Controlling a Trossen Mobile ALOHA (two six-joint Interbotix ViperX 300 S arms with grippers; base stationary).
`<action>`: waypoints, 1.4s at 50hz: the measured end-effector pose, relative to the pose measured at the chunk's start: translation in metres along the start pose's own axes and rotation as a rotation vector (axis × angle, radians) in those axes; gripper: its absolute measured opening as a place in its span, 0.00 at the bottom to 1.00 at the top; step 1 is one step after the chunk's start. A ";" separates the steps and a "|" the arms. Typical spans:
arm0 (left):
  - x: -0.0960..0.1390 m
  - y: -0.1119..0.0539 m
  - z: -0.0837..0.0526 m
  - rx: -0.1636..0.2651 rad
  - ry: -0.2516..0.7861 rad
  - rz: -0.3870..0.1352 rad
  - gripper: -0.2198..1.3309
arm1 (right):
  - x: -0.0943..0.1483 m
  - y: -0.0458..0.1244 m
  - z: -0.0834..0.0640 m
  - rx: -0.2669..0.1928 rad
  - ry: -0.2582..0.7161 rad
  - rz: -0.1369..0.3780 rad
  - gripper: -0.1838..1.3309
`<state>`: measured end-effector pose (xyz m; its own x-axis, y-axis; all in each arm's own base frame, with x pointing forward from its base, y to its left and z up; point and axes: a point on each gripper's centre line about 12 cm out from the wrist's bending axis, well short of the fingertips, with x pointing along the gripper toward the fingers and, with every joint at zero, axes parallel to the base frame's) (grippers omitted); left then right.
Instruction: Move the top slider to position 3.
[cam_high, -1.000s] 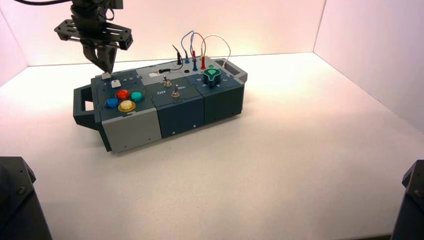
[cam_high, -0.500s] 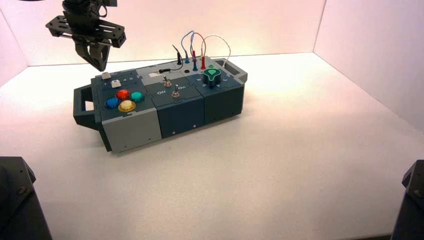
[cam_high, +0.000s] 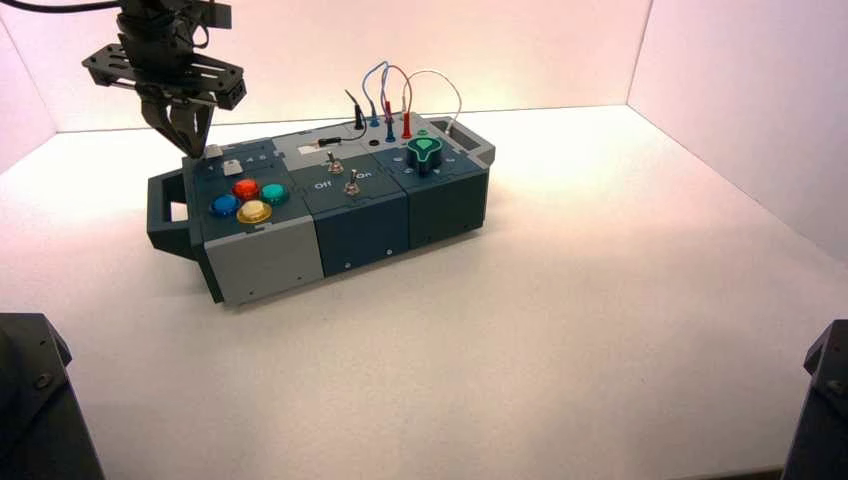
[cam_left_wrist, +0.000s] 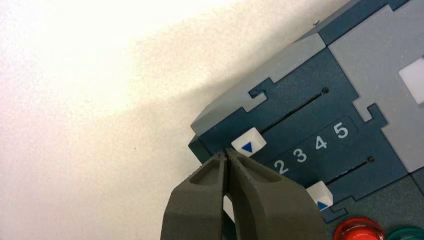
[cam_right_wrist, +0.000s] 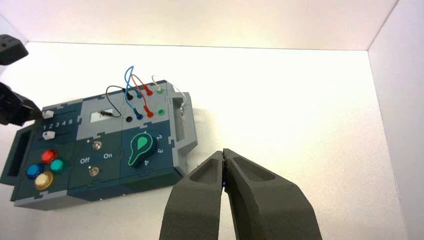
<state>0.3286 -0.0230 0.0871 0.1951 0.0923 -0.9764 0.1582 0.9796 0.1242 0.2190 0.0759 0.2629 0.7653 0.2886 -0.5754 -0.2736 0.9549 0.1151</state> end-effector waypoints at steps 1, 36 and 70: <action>0.000 0.000 0.001 0.001 -0.002 0.001 0.04 | 0.000 0.000 0.000 0.000 0.000 0.000 0.03; -0.003 -0.009 0.004 0.030 -0.014 -0.005 0.04 | -0.001 0.000 0.001 0.000 -0.005 0.001 0.03; -0.001 -0.013 0.014 0.042 -0.023 -0.007 0.04 | -0.002 0.000 0.001 0.000 -0.006 0.001 0.02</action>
<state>0.3400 -0.0385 0.0886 0.2164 0.0812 -0.9729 0.1995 0.9718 0.1255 0.2182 0.0757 0.2643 0.7686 0.2897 -0.5703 -0.2743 0.9547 0.1153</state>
